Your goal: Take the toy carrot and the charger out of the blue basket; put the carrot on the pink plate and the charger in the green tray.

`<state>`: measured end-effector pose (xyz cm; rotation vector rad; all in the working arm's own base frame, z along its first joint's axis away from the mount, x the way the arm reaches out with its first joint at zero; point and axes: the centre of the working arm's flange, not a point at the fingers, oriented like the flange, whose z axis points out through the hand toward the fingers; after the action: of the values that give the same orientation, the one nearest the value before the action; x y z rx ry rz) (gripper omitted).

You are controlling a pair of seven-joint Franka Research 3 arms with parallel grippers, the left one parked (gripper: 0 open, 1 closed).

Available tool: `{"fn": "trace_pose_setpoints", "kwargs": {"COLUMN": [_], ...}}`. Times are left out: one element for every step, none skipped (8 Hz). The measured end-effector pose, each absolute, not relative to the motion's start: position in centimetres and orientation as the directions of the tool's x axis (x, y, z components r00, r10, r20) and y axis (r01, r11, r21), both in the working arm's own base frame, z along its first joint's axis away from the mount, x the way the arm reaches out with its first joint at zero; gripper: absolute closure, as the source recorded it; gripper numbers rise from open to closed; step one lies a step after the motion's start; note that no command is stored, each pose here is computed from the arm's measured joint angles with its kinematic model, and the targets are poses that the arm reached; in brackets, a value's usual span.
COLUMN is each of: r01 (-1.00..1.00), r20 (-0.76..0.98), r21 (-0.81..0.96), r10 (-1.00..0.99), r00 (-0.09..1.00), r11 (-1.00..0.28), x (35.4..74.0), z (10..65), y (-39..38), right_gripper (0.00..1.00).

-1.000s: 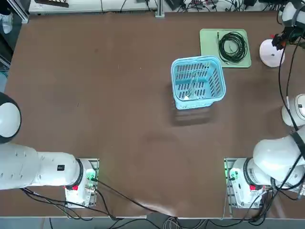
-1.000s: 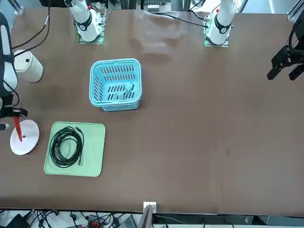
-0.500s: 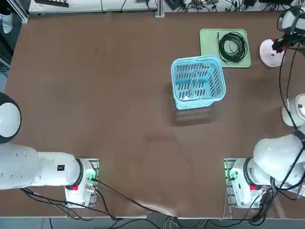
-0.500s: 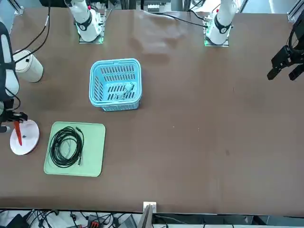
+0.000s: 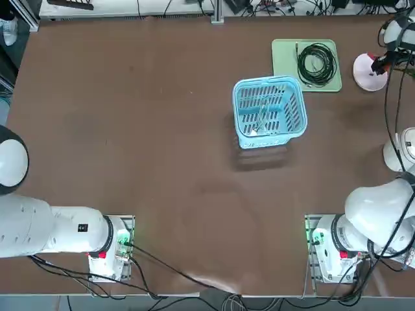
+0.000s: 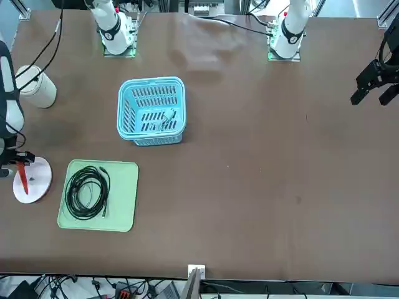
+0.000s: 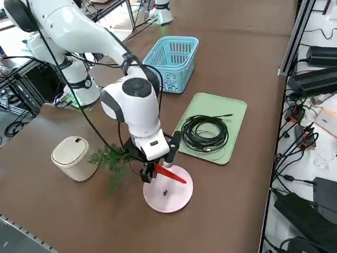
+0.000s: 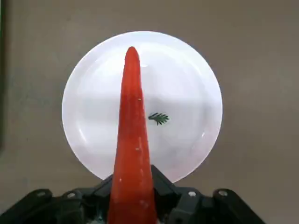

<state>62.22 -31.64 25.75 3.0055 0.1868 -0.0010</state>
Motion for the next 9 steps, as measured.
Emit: {"fn": "trace_pose_setpoints", "kwargs": {"r01": [0.126, 0.130, 0.132, 0.135, 0.142, 0.148, 0.151, 0.152, 0.152], "r20": [-0.005, 0.000, 0.004, 0.011, 0.019, 0.022, 0.023, 0.023, 0.023], "r21": [0.130, 0.131, 0.132, 0.135, 0.139, 0.140, 0.140, 0.140, 0.140], "r10": [0.127, 0.131, 0.134, 0.138, 0.146, 0.152, 0.155, 0.156, 0.157], "r00": [0.992, 0.991, 0.991, 0.990, 0.989, 0.988, 0.988, 0.987, 0.987], "r11": [-0.984, -0.983, -0.982, -0.982, -0.980, -0.979, -0.979, -0.978, -0.978], "x": [62.57, 62.91, 63.14, 63.32, 63.46, 63.54, 63.55, 63.56, 63.55], "z": [25.58, 25.52, 25.38, 25.32, 25.23, 25.02, 24.88, 24.88, 24.89], "y": [-31.70, -31.85, -31.96, -32.03, -32.07, -32.11, -32.14, -32.15, -32.17], "right_gripper": [0.78, 0.76, 0.76, 0.74, 0.67, 0.61, 0.45, 0.29, 0.20]}}
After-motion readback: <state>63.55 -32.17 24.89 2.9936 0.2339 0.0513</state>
